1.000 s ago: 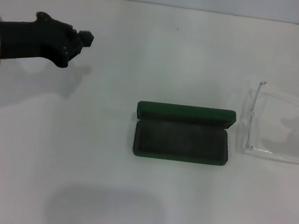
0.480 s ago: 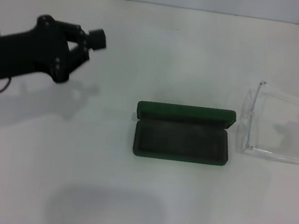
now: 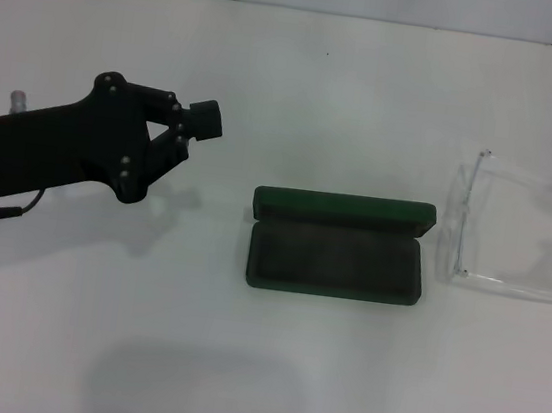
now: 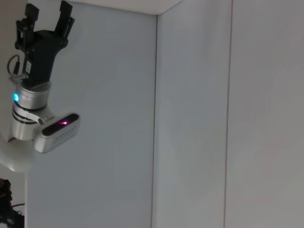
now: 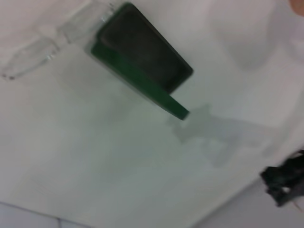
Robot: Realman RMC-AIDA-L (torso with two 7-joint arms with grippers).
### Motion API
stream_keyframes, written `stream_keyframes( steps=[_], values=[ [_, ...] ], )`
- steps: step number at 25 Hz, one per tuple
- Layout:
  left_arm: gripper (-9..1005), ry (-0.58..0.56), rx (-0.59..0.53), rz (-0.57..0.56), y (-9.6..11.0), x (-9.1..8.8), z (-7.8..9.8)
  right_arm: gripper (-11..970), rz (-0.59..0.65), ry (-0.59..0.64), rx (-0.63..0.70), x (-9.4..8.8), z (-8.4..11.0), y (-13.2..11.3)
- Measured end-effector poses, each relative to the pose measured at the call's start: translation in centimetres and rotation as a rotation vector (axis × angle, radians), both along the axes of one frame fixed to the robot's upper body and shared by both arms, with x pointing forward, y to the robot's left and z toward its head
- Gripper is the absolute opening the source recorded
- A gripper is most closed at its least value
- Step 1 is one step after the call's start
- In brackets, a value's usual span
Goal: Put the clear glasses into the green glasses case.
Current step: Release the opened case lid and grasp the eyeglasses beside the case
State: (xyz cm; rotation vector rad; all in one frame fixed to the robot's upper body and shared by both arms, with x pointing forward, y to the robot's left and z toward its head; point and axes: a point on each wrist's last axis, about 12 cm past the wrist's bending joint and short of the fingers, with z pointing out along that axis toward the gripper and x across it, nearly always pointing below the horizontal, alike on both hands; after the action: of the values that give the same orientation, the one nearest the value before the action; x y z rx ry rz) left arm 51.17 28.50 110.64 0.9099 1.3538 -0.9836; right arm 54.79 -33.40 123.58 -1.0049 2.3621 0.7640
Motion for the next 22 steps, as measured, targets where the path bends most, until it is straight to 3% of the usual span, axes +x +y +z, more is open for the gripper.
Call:
stream_keyframes(
  steps=[5, 10, 22],
  values=[
    [22, 0.003, -0.009, 0.01, -0.2, -0.1, -0.3, 826, -0.084, 0.084, -0.113, 1.5, 2.6, 1.9],
    [22, -0.051, -0.016, 0.044, -0.5, -0.2, -0.5, 823, -0.124, 0.143, -0.121, 2.7, 4.4, 3.6],
    [22, -0.151, 0.019, 0.058, -0.9, -0.4, -1.4, 817, -0.335, 0.269, -0.13, 6.5, 2.3, 5.1]
  ],
)
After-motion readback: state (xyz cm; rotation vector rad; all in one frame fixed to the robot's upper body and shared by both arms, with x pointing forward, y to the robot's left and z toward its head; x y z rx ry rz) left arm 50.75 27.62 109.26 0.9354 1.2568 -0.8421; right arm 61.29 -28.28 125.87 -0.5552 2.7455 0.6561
